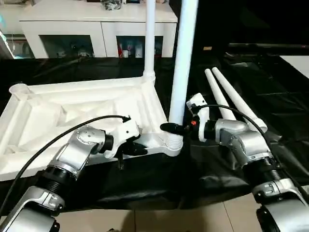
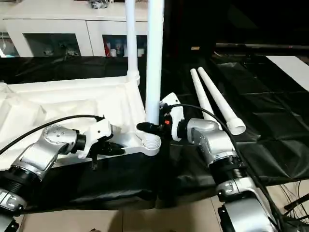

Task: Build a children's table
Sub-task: Insert table leg to table base

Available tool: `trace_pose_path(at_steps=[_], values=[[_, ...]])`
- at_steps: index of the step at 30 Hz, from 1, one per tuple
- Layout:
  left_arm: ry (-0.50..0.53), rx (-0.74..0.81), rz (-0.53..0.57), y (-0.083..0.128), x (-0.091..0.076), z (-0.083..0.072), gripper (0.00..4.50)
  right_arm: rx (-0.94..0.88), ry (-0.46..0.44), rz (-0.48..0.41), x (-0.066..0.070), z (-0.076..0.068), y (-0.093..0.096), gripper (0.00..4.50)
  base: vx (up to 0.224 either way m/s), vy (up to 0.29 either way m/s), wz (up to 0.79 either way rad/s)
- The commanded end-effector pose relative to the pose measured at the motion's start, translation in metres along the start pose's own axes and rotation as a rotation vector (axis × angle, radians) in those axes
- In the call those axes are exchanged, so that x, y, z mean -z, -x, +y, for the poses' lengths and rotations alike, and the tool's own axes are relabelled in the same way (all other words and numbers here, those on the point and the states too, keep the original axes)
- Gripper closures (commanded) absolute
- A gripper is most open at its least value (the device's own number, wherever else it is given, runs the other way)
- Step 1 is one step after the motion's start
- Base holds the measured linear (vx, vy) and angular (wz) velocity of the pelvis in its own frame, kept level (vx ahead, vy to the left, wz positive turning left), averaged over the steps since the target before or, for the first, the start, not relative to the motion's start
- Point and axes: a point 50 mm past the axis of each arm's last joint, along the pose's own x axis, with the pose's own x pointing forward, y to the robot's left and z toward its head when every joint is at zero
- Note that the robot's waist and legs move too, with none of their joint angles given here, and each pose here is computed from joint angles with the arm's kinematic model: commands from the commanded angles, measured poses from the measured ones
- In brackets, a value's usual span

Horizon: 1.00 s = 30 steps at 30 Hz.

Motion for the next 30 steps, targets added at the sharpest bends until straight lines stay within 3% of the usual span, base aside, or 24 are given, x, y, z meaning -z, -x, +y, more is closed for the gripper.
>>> trace_pose_path(at_steps=[1, 11, 15, 23, 30], values=[[-0.001, -0.011, 0.027, -0.001, 0.002, 0.001, 4.50, 0.020, -0.023, -0.013, 0.002, -0.004, 0.002, 2.64, 0.000, 0.000, 0.00], [0.003, -0.018, 0.026, 0.000, 0.002, 0.001, 4.50, 0.053, -0.087, -0.060, 0.024, -0.007, 0.011, 2.64, 0.000, 0.000, 0.00], [0.005, -0.024, 0.029, 0.001, 0.002, 0.003, 4.50, 0.093, -0.087, -0.121, 0.039, -0.001, 0.014, 2.64, 0.000, 0.000, 0.00], [0.004, -0.019, 0.034, 0.001, 0.001, 0.005, 4.50, 0.136, -0.082, -0.196, 0.052, 0.009, 0.014, 2.64, 0.000, 0.000, 0.00], [-0.003, -0.007, 0.043, -0.001, 0.000, 0.006, 4.50, 0.120, 0.019, -0.097, 0.057, 0.019, 0.009, 2.64, 0.000, 0.000, 0.00]])
